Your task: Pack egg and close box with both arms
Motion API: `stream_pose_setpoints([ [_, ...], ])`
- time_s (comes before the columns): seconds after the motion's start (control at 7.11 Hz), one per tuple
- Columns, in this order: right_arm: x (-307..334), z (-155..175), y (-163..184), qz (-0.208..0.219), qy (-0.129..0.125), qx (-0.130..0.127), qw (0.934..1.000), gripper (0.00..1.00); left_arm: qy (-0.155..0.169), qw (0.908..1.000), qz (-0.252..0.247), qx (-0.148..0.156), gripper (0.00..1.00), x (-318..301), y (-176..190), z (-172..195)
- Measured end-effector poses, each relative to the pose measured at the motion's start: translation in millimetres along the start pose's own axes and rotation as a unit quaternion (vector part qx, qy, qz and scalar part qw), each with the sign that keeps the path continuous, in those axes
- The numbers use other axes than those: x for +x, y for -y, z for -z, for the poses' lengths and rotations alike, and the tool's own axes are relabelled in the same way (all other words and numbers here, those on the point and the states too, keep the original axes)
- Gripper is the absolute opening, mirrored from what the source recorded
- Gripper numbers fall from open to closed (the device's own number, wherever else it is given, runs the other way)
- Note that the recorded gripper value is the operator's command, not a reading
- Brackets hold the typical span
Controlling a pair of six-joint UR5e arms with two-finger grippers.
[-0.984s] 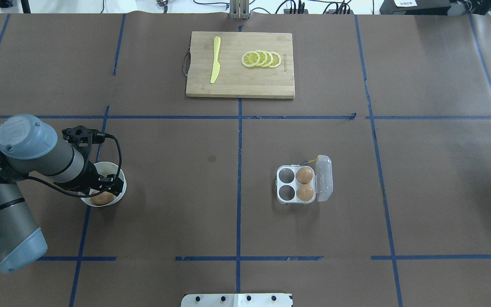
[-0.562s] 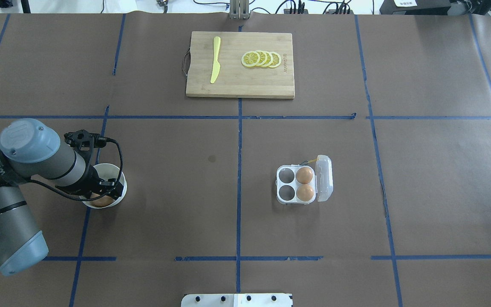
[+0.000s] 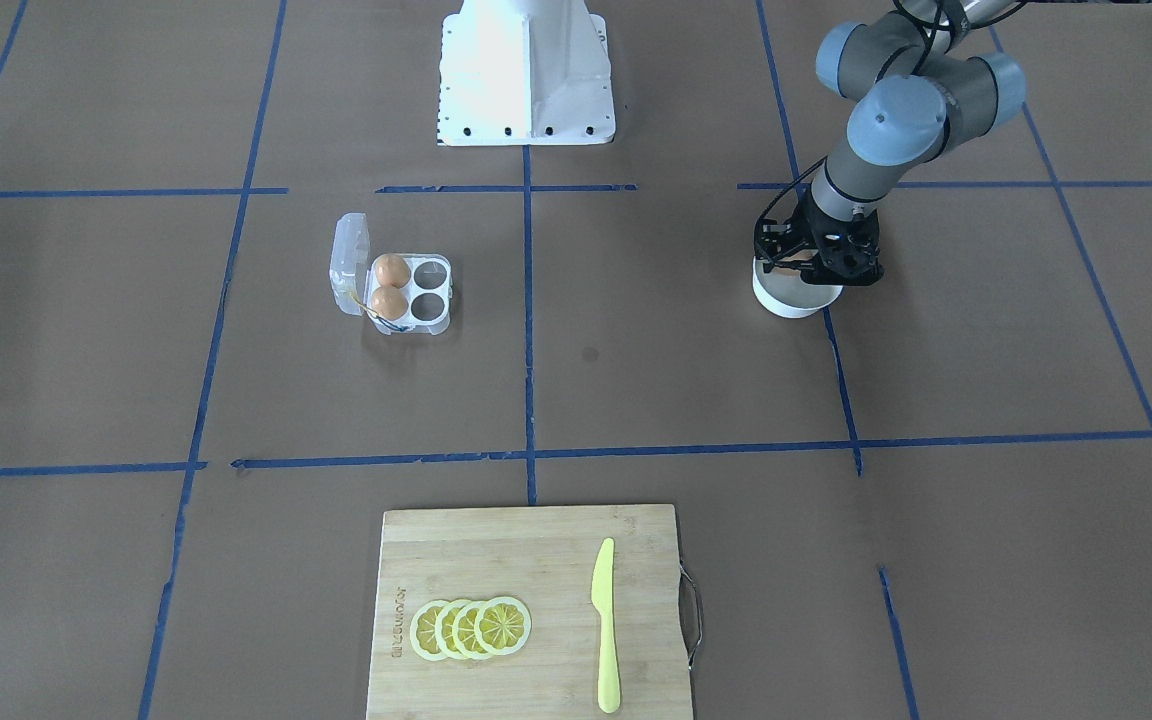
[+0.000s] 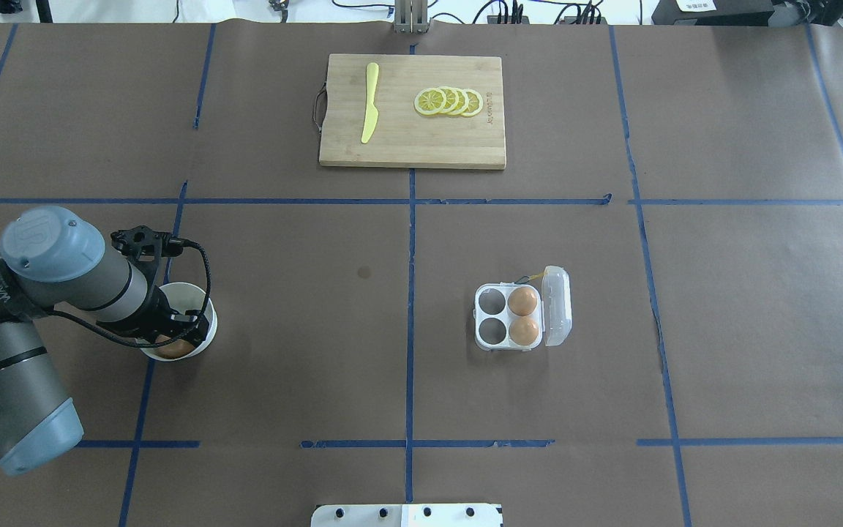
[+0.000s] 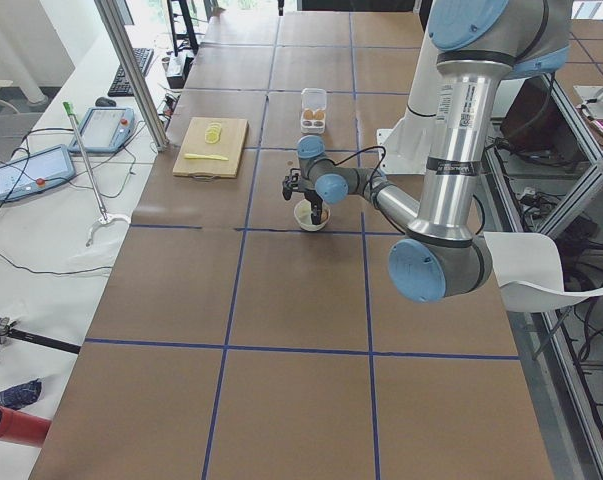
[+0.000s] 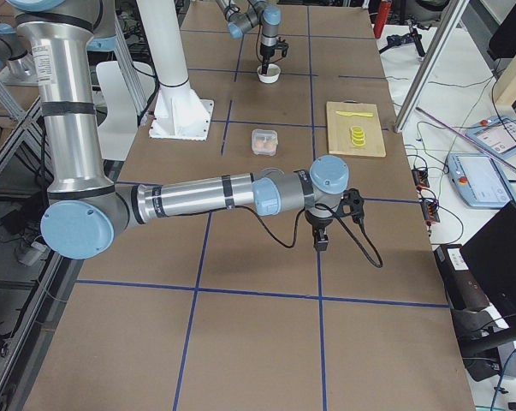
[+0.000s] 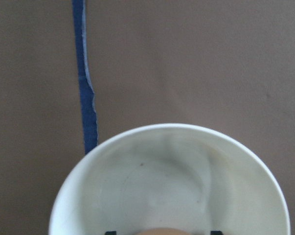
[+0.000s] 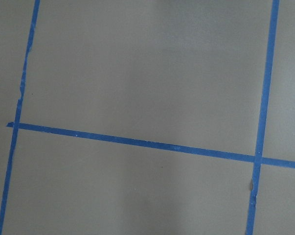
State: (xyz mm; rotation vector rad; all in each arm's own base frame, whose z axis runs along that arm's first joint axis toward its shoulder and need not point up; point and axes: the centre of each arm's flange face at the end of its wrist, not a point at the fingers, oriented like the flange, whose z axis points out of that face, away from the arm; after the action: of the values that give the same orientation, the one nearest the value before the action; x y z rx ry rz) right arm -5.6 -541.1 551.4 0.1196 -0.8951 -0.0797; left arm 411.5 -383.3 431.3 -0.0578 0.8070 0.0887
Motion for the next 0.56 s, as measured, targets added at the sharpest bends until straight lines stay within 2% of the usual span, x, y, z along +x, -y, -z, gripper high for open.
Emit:
stream_pose_setpoints([
  [0.56, -1.7, 1.1, 0.7, -0.002, 0.001, 0.001, 1.0000, 1.00, -0.006, 0.9999, 0.001, 0.008, 0.00, 1.7, 4.3, 10.0],
])
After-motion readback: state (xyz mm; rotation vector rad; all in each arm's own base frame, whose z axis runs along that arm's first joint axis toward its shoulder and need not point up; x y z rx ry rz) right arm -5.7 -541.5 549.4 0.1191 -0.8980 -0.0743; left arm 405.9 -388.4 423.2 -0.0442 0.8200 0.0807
